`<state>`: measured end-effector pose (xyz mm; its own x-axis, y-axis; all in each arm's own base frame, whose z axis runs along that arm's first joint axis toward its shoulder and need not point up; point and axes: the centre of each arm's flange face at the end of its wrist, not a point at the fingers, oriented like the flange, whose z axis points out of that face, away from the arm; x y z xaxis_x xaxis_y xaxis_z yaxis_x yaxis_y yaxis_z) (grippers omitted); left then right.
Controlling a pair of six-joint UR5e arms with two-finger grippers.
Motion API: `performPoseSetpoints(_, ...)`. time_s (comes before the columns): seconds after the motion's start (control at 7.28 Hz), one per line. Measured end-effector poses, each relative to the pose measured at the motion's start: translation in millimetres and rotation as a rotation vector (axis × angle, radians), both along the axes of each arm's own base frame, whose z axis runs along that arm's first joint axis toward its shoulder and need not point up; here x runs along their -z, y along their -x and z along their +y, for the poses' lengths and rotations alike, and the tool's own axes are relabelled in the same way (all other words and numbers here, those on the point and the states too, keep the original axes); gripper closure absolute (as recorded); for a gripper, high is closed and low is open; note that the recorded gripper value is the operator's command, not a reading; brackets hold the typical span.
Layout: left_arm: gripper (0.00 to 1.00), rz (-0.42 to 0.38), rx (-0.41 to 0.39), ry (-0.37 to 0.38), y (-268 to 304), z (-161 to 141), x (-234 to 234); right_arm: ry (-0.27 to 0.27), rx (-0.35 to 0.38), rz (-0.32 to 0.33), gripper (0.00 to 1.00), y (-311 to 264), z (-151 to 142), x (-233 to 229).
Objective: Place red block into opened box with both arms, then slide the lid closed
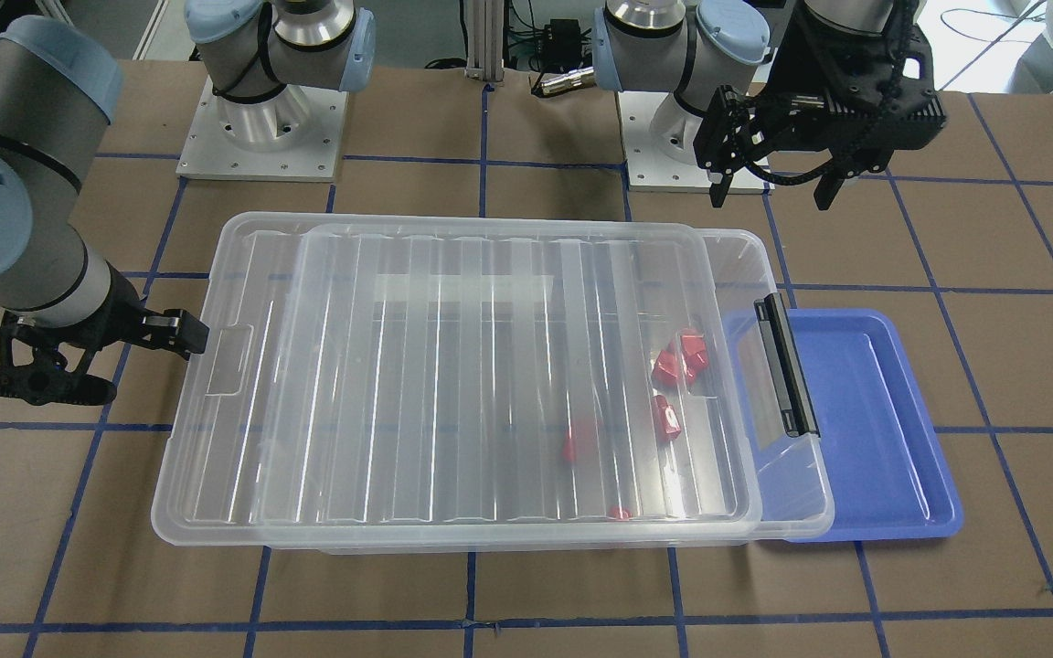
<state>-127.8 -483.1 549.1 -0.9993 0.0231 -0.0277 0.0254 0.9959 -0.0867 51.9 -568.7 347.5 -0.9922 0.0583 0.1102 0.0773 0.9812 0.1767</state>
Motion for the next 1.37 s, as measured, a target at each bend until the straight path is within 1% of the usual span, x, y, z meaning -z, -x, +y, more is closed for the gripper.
performPoseSetpoints(0.27,0.0,0.0,0.0,0.0,0,0,0,0.005,0.02,-0.026,0.0,-16,2,0)
performPoseSetpoints(0.96,0.0,-0.004,0.0,-0.003,0,-2,2,0.011,0.001,-0.033,0.0,-35,3,-1)
performPoseSetpoints(1.24,0.0,-0.004,-0.002,-0.001,-1,-2,1,0.024,-0.004,-0.033,0.0,-35,3,-8)
performPoseSetpoints(1.37,0.0,-0.004,-0.001,0.0,-1,-1,1,0.042,-0.01,-0.033,0.0,-35,2,-16)
